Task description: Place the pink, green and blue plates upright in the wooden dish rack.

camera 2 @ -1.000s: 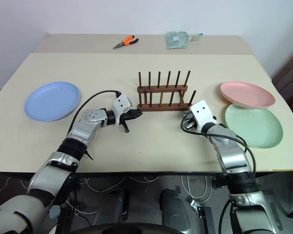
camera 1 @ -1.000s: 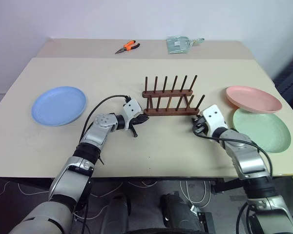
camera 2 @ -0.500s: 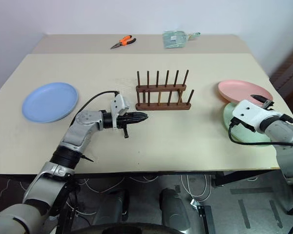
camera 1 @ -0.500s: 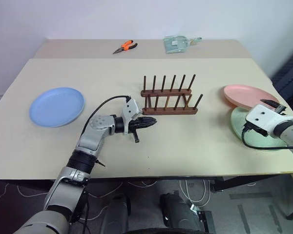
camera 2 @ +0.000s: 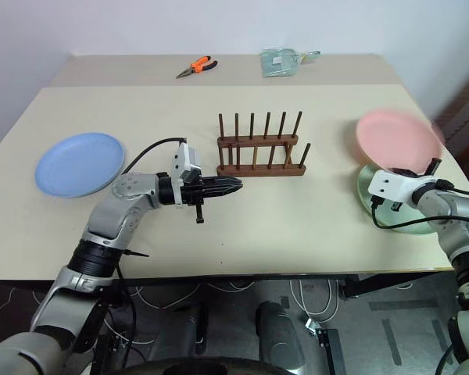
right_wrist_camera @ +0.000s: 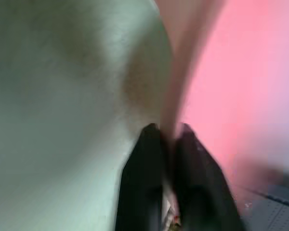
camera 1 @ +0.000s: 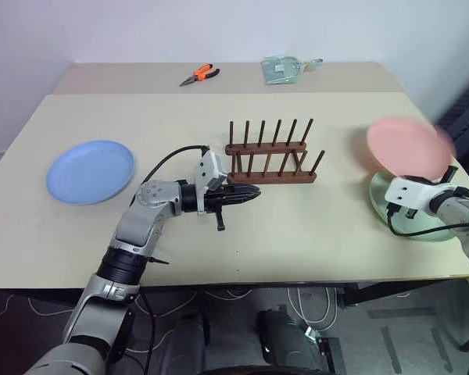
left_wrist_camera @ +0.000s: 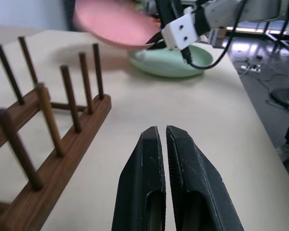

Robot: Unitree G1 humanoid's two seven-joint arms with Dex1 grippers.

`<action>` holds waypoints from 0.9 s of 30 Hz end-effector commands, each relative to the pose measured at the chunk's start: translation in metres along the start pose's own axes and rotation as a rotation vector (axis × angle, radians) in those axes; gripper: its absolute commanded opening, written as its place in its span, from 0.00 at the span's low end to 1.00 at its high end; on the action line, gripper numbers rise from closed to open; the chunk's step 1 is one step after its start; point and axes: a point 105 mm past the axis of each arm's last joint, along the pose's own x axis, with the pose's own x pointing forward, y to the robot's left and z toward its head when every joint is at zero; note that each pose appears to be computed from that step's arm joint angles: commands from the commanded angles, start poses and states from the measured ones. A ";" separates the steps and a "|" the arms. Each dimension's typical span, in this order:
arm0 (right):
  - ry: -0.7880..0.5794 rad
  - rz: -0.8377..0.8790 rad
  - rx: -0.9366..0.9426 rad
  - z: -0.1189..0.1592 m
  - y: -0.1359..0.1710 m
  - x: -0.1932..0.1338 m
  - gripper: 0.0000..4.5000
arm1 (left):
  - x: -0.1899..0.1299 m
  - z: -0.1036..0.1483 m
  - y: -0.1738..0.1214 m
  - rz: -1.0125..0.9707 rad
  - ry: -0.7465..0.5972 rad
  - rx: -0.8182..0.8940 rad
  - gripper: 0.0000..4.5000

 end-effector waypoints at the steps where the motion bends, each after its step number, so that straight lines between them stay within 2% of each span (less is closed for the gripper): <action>1: -0.073 -0.152 -0.053 0.016 -0.043 -0.012 0.01 | -0.002 0.014 0.016 0.106 -0.024 0.103 0.05; 4: -0.195 -0.220 0.043 0.044 -0.064 -0.025 0.01 | -0.010 0.012 0.033 0.191 -0.002 0.130 0.05; 6: -0.455 -0.239 0.371 0.094 -0.085 -0.047 0.01 | -0.027 0.009 0.048 0.250 0.008 0.126 0.05; 7: -0.554 -0.224 0.487 0.111 -0.091 -0.057 0.01 | -0.033 0.008 0.052 0.265 0.014 0.129 0.05; 10: -0.835 -0.091 0.881 0.151 -0.106 -0.091 0.01 | -0.046 0.002 0.054 0.255 0.046 0.131 0.05; 13: -1.065 0.114 1.096 0.180 -0.109 -0.122 0.01 | -0.053 0.000 0.050 0.209 0.067 0.128 0.05; 15: -1.133 0.193 1.193 0.189 -0.112 -0.130 0.01 | -0.056 -0.001 0.048 0.184 0.070 0.115 0.05; 21: -1.155 0.344 1.280 0.191 -0.109 -0.122 0.01 | -0.053 -0.001 0.035 0.123 0.072 0.093 0.05; 27: -1.089 0.382 1.281 0.177 -0.103 -0.094 0.01 | -0.052 0.000 0.031 0.118 0.071 0.087 0.05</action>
